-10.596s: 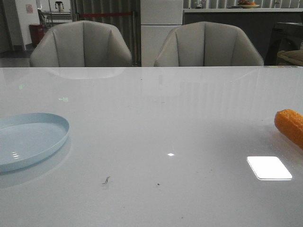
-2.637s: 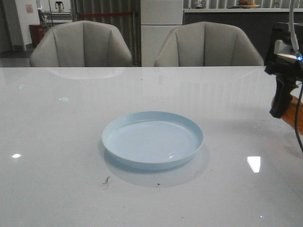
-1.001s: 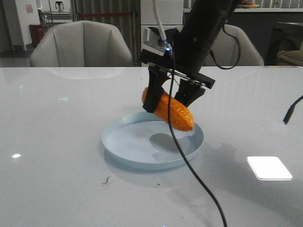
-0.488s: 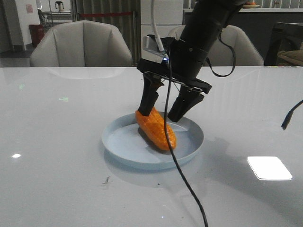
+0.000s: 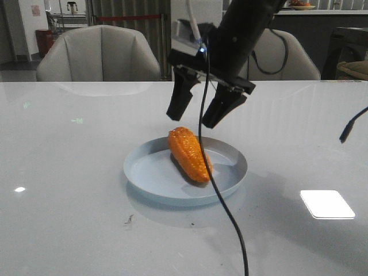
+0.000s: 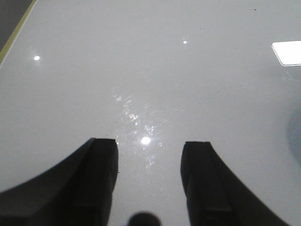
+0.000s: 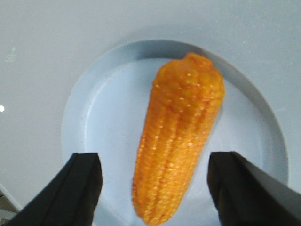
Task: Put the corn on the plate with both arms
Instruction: 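Lift the right gripper up away from the plate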
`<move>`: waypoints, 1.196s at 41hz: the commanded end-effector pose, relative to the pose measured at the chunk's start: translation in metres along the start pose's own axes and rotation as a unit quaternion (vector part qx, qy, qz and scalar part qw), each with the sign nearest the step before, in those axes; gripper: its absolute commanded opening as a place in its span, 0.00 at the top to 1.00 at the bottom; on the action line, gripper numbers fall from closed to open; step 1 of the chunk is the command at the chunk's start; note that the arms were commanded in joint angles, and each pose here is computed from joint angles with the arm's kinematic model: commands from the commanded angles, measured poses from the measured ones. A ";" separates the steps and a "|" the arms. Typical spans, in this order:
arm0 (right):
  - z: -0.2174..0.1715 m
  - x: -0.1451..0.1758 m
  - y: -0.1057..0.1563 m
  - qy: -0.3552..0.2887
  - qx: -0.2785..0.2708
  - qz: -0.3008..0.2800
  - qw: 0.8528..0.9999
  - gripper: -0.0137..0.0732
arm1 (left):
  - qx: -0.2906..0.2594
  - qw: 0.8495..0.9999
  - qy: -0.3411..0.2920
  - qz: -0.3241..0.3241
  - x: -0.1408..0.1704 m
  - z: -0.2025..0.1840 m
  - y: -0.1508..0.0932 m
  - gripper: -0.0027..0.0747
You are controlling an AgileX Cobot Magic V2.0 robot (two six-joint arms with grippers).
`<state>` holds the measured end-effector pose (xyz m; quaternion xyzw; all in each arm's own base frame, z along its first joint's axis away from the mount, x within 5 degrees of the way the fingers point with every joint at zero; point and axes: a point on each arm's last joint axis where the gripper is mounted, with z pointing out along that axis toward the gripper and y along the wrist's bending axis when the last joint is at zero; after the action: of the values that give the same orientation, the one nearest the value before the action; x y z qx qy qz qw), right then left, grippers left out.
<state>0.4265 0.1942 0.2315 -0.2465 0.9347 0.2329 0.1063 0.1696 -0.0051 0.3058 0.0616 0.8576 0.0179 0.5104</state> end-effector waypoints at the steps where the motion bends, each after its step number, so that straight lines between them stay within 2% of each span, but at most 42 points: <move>1: -0.068 -0.005 0.027 -0.068 -0.012 -0.037 0.997 0.19 | -0.007 0.998 -0.061 -0.008 -0.017 -0.007 0.002 0.47; 7: -0.108 0.006 0.037 -0.074 -0.004 -0.082 0.994 0.19 | -0.006 0.998 -0.055 -0.008 -0.016 -0.007 0.002 0.47; 13: -0.150 0.018 0.040 -0.098 0.026 -0.089 0.991 0.19 | -0.006 0.999 -0.054 -0.008 -0.016 -0.007 0.002 0.47; 26: -0.238 0.051 0.025 -0.184 0.098 -0.032 0.978 0.19 | -0.006 0.999 -0.053 -0.008 -0.016 -0.007 0.002 0.47; 32: -0.273 0.077 0.014 -0.213 0.130 0.000 0.968 0.19 | -0.006 0.999 -0.053 -0.008 -0.016 -0.007 0.002 0.47; 41: -0.299 0.126 -0.002 -0.239 0.183 0.059 0.952 0.19 | -0.006 0.999 -0.053 -0.008 -0.016 -0.007 0.002 0.47; 49: -0.300 0.162 0.007 -0.300 0.226 0.067 0.924 0.19 | -0.006 0.999 -0.053 -0.008 -0.016 -0.007 0.002 0.47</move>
<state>0.2794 -0.0152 0.4267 -0.0771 0.9308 0.0967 0.3439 0.1693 -0.0051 0.3052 0.0618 0.8594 0.0176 0.5072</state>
